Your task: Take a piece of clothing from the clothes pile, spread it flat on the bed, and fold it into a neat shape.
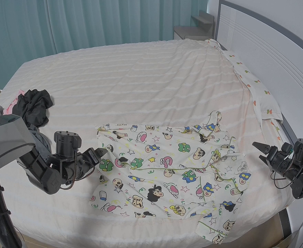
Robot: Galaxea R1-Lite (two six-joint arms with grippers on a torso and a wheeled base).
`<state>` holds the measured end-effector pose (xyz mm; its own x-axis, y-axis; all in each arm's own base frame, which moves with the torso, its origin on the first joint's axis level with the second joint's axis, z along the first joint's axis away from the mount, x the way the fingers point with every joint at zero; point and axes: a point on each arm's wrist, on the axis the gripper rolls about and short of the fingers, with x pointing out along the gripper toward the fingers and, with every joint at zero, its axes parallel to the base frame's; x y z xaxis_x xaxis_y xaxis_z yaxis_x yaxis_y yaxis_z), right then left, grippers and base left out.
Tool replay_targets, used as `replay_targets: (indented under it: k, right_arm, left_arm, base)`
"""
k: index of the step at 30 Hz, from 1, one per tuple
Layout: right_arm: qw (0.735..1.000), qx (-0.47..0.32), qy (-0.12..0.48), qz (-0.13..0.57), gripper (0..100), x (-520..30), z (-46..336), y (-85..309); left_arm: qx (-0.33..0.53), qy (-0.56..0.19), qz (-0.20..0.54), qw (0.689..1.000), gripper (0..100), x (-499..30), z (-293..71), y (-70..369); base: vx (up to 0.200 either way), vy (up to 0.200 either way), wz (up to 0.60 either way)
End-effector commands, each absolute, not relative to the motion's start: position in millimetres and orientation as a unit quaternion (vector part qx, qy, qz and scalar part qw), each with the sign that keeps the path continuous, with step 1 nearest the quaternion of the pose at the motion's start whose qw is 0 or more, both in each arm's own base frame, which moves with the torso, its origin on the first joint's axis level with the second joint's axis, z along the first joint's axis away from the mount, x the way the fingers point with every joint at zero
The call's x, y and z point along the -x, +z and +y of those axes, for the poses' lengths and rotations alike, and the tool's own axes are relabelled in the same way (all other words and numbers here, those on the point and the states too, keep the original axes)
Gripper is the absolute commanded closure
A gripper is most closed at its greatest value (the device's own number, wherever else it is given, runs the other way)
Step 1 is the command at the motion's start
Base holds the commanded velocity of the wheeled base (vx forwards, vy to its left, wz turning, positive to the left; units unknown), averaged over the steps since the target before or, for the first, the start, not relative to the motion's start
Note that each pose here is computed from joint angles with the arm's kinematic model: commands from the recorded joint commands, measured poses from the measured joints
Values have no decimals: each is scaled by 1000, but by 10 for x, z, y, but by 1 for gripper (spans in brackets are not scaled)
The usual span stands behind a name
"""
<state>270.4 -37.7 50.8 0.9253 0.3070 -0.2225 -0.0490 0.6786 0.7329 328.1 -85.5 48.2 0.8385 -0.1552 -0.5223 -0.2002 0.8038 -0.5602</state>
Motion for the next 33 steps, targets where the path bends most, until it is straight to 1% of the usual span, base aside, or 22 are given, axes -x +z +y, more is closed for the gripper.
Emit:
replay_targets:
  k: [1,2,5,6,7,9,10,11,13,19,22,25,33]
  right_arm:
    - [898,-389,93,182,0,-2825,-460,301]
    - [899,-386,97,182,0,-2897,-473,260]
    - [904,-377,106,170,0,-3016,-478,276]
    - [906,-371,110,173,0,-3082,-466,282]
    - [907,-364,115,178,0,-3164,-442,287]
    - [909,-355,119,183,0,-3242,-430,298]
    - [909,-354,119,184,0,-3258,-433,300]
    - [911,-343,122,192,0,-3335,-420,307]
    - [911,-333,130,204,0,-3401,-351,306]
    - [918,-303,143,214,0,-3582,-298,350]
    - [916,-296,141,231,0,-3633,-298,319]
    - [917,-294,141,232,0,-3652,-300,308]
    - [913,-286,161,242,0,-3726,-137,294]
  left_arm:
    - [333,23,283,899,0,-3041,-738,606]
    - [345,28,291,892,0,-2920,-728,617]
    - [360,34,297,884,0,-2809,-704,621]
    - [381,37,295,875,0,-2753,-696,658]
    - [405,26,296,865,0,-2695,-705,706]
    - [420,10,298,857,0,-2645,-701,766]
    - [422,5,298,856,0,-2636,-700,784]
    - [428,-15,290,856,0,-2585,-694,886]
    - [430,-24,288,855,0,-2531,-683,934]
    - [429,-20,292,854,0,-2505,-664,901]
    - [429,-19,294,854,0,-2499,-662,895]
    - [429,-20,293,854,0,-2499,-666,896]
    - [427,-18,300,853,0,-2477,-665,865]
  base:
    - [0,0,0]
    - [0,0,0]
    - [0,0,0]
    - [0,0,0]
    - [0,0,0]
    - [0,0,0]
    - [0,0,0]
    - [0,0,0]
    - [0,0,0]
    - [0,0,0]
    - [0,0,0]
    - [0,0,0]
    - [0,0,0]
